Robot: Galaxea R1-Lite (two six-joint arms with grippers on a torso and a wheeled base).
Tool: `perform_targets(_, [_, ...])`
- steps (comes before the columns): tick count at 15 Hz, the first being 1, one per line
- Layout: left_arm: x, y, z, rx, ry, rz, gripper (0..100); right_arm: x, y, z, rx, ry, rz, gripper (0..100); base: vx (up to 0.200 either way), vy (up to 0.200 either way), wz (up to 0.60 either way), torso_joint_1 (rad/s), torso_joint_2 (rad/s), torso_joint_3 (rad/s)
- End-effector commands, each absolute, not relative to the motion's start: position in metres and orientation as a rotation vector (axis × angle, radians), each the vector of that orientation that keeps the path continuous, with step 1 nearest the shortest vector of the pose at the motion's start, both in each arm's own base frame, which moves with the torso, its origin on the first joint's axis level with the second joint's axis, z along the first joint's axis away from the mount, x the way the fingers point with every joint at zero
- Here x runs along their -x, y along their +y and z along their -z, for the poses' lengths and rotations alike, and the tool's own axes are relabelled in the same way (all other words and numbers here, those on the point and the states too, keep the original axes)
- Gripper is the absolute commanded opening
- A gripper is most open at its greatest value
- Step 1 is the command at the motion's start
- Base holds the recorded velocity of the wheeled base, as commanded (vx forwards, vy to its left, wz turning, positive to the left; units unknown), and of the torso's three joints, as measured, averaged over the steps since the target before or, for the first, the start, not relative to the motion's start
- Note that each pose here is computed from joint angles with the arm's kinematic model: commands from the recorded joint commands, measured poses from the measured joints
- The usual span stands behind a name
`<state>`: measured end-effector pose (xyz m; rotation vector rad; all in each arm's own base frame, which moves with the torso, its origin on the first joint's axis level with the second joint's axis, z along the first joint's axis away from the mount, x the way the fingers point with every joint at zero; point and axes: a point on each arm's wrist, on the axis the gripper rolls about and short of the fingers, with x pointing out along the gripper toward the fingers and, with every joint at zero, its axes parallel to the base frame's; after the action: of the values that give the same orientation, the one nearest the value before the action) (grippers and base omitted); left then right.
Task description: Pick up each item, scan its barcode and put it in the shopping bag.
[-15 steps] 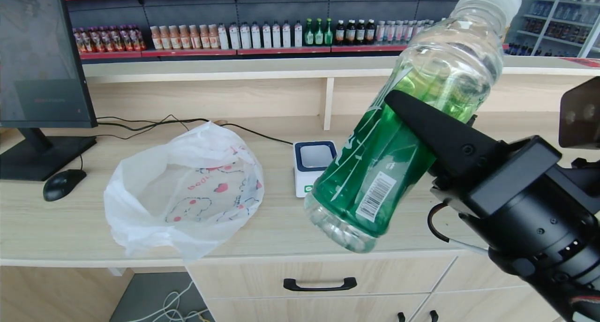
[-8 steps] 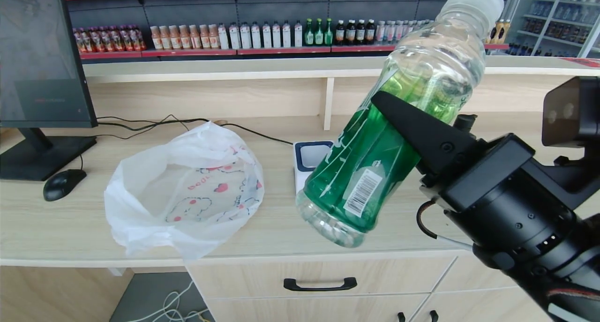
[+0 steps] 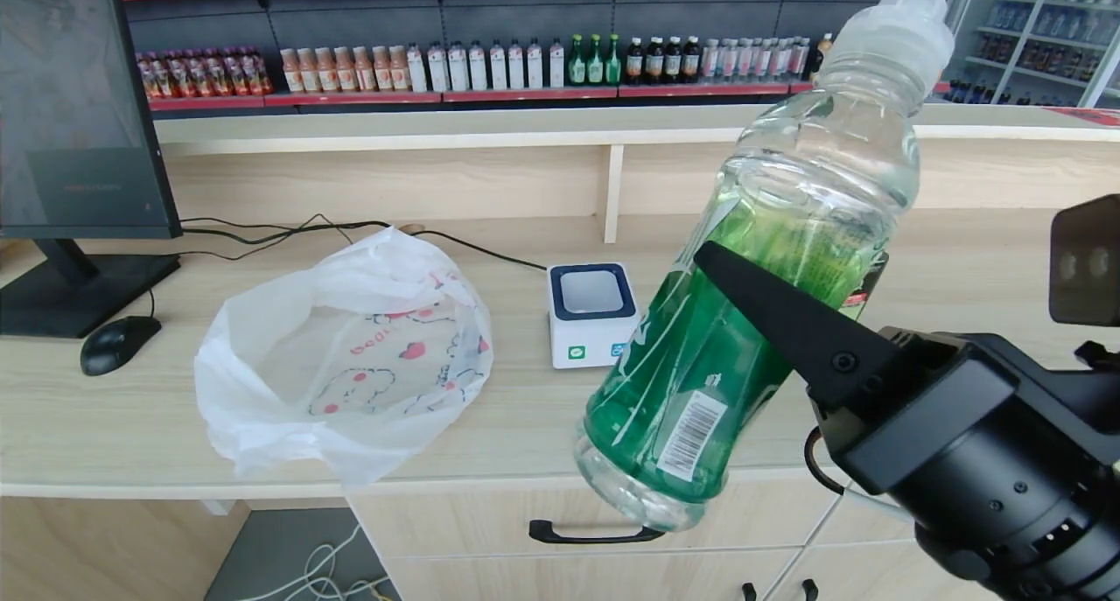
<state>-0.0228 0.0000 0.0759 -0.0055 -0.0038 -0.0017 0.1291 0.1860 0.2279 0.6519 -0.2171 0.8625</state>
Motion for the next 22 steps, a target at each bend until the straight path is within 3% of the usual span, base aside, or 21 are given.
perform_targets(1, [0.023,0.0,-0.076,0.006,-0.005,0.002,100,-0.124,0.177,-0.233,-0.647,-0.248,-0.857,0,0.0,0.0,0.0,0.0,0.0,0.0])
perform_targets(6, [0.023,0.0,-0.076,0.006,-0.005,0.002,100,-0.126,0.178,-0.22,-0.341,-0.319,-0.76,0,0.0,0.0,0.0,0.0,0.0,0.0])
perform_targets(8, [0.023,0.0,-0.076,0.006,-0.005,0.002,100,-0.136,0.174,-0.212,-0.215,-0.326,-0.627,0,0.0,0.0,0.0,0.0,0.0,0.0])
perform_targets(14, [0.023,0.0,-0.076,0.006,-0.005,0.002,100,-0.159,0.153,-0.215,-0.076,-0.382,-0.452,0,0.0,0.0,0.0,0.0,0.0,0.0])
perform_targets(22, [0.023,0.0,-0.076,0.005,-0.005,0.002,100,-0.225,0.11,-0.223,0.042,-0.472,-0.488,0,0.0,0.0,0.0,0.0,0.0,0.0])
